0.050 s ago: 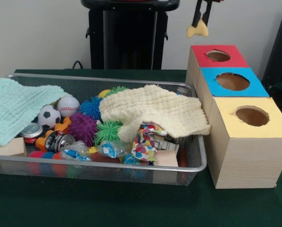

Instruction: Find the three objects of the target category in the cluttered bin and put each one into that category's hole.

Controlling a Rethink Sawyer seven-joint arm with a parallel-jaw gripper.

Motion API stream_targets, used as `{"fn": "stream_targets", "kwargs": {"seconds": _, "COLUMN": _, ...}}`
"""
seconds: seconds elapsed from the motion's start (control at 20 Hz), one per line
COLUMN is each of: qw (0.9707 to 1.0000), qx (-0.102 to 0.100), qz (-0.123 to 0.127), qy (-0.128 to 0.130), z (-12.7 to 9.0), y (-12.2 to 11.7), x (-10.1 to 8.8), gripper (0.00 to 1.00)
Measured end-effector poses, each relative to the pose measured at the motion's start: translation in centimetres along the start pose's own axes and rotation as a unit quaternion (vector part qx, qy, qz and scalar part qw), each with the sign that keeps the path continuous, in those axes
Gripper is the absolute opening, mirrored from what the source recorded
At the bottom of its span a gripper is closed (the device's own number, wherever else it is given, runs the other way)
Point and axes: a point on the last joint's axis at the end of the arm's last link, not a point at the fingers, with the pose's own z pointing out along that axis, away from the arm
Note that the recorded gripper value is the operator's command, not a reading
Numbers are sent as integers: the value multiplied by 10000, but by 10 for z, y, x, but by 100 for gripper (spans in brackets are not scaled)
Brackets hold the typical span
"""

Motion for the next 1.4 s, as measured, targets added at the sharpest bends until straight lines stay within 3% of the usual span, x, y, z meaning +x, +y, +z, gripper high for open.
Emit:
{"fn": "stream_targets", "kwargs": {"seconds": 0.2, "qw": 9994, "qx": 35, "qz": 280, "qy": 191, "z": 4, "y": 4, "x": 28, "gripper": 0}}
{"fn": "stream_targets", "kwargs": {"seconds": 0.35, "qw": 9984, "qx": 73, "qz": 471, "qy": 294, "z": 11, "y": -2, "x": 37, "gripper": 0}}
{"fn": "stream_targets", "kwargs": {"seconds": 0.6, "qw": 9958, "qx": 106, "qz": 855, "qy": 321, "z": 31, "y": -22, "x": 40, "gripper": 0}}
{"fn": "stream_targets", "kwargs": {"seconds": 0.85, "qw": 9935, "qx": 148, "qz": 1112, "qy": 168, "z": 60, "y": -35, "x": 41, "gripper": 0}}
{"fn": "stream_targets", "kwargs": {"seconds": 1.15, "qw": 9944, "qx": 220, "qz": 1004, "qy": 250, "z": 68, "y": -15, "x": 62, "gripper": 0}}
{"fn": "stream_targets", "kwargs": {"seconds": 1.25, "qw": 9957, "qx": 290, "qz": 846, "qy": 236, "z": 63, "y": -3, "x": 77, "gripper": 0}}
{"fn": "stream_targets", "kwargs": {"seconds": 1.4, "qw": 9965, "qx": 334, "qz": 742, "qy": 202, "z": 57, "y": 5, "x": 85, "gripper": 0}}
